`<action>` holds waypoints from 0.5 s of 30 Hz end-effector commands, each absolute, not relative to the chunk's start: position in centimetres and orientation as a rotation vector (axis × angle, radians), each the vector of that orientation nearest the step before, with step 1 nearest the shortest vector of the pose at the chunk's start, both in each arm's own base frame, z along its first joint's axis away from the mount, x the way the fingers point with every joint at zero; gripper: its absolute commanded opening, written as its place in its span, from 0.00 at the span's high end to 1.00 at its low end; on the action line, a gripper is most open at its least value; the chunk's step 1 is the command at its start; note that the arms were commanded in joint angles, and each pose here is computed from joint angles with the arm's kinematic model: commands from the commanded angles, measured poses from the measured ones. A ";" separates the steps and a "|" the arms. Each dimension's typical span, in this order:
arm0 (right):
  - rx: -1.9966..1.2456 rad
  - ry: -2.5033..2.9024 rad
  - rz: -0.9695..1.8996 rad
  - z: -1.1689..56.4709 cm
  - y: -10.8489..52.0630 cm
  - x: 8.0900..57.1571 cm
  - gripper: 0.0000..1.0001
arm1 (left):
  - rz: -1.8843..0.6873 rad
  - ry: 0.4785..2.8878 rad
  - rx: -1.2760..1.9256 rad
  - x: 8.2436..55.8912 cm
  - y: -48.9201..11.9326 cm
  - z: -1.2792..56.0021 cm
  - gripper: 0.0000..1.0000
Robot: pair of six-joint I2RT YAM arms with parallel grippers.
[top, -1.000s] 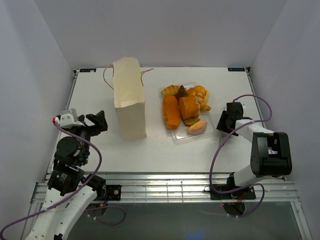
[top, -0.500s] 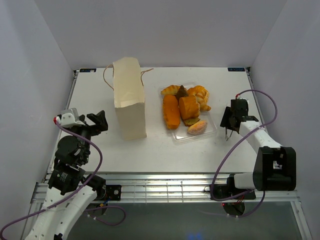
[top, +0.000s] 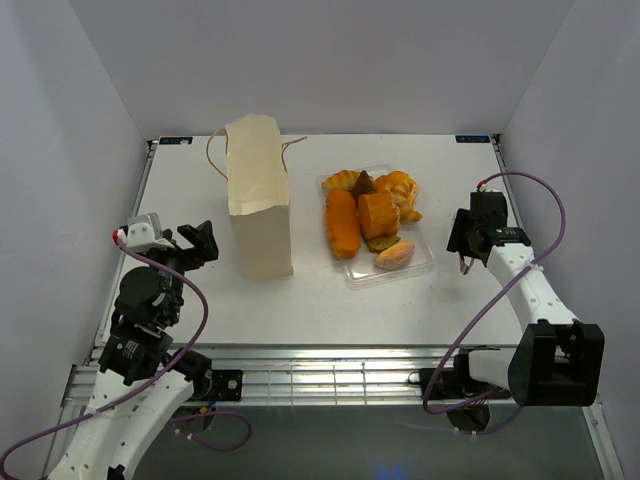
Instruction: Place the fake bread into the paper bag
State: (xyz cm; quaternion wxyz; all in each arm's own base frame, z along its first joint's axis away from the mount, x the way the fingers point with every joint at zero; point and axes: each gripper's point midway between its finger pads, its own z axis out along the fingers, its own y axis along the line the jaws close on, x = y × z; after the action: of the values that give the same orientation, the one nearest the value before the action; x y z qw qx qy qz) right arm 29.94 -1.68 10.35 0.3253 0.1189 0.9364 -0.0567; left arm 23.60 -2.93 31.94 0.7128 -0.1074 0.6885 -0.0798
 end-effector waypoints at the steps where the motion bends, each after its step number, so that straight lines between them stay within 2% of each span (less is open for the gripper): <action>1: 0.275 2.358 -0.094 15.2 -1.3 30.8 0.40 | -0.163 1.536 -0.233 23.9 -3.0 31.6 0.02; 15: 0.067 2.283 0.196 22.3 3.2 31.4 0.40 | -0.129 1.541 -0.252 24.0 -2.4 31.3 0.02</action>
State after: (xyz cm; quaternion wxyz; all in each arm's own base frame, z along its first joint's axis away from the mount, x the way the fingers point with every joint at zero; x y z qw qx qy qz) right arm 30.94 1.49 18.85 0.3792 0.0643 0.9225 0.0322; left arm 23.76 -2.58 31.72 0.7109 -0.1144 0.6904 -0.0691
